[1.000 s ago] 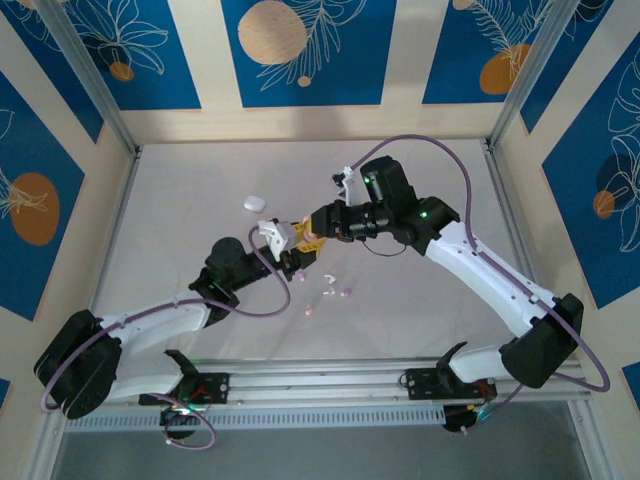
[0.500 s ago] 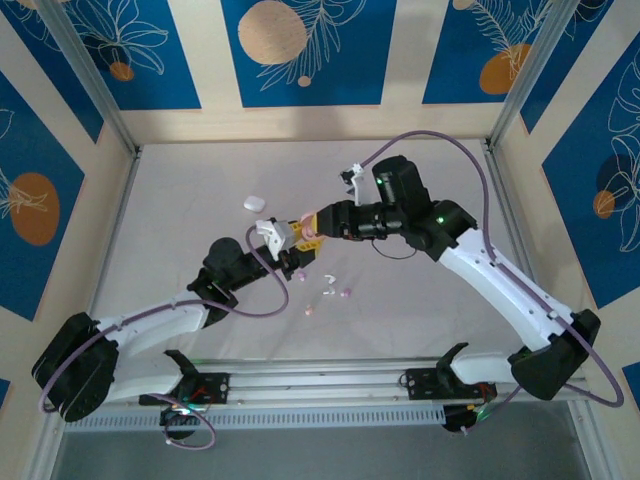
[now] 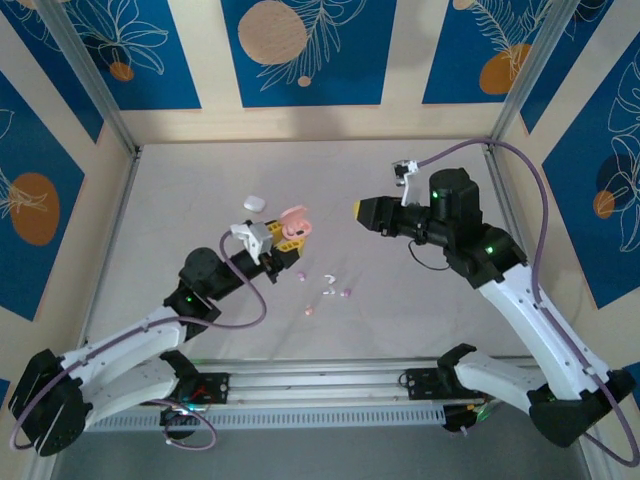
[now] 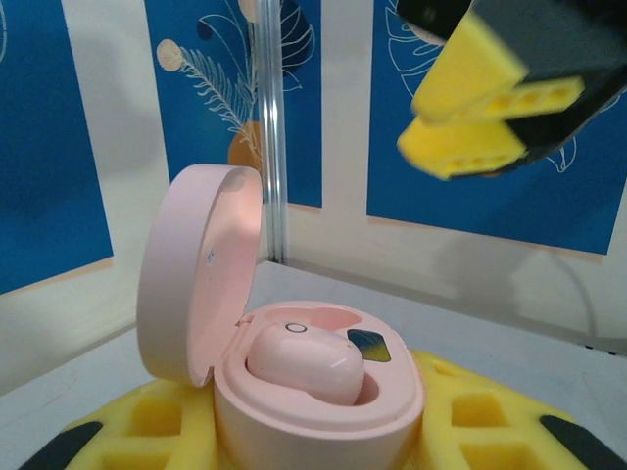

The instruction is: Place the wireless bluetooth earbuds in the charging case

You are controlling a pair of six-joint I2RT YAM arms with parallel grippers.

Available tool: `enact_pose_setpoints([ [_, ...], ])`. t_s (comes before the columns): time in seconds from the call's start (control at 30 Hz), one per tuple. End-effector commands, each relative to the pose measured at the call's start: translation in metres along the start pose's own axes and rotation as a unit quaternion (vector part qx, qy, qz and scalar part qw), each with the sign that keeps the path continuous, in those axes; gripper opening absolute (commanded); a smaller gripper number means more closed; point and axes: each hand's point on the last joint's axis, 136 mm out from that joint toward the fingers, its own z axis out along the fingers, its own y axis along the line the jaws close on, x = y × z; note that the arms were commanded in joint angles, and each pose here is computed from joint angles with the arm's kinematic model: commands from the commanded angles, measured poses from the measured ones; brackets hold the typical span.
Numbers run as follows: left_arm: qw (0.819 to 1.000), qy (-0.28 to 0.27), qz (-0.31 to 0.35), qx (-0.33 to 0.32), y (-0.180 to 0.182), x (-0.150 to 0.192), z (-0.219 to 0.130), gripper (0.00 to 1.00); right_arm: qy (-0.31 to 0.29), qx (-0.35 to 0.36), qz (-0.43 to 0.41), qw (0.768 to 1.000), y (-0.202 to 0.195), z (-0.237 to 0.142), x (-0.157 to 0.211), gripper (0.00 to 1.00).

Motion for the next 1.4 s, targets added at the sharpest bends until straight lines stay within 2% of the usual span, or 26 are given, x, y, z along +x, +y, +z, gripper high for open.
enact_pose_setpoints([
  [0.0,1.0,0.012,-0.01,-0.009,-0.001,0.001,-0.008,0.31,0.057,0.038,0.039,0.997,-0.033,0.012,0.031,0.38],
  [0.33,1.0,0.015,-0.004,-0.024,-0.001,-0.021,-0.029,0.3,0.18,0.02,0.129,0.975,-0.059,0.048,0.08,0.38],
  [0.63,0.999,0.013,0.0,-0.031,-0.002,-0.032,-0.041,0.3,0.255,0.027,0.151,0.955,-0.067,0.075,0.116,0.37],
  [0.97,0.999,0.017,0.002,-0.036,-0.001,-0.031,-0.044,0.29,0.302,0.035,0.165,0.938,-0.066,0.093,0.157,0.37],
  [1.37,0.995,0.045,0.021,-0.091,0.017,-0.02,-0.056,0.29,0.336,0.058,0.164,0.926,-0.068,0.104,0.192,0.36],
])
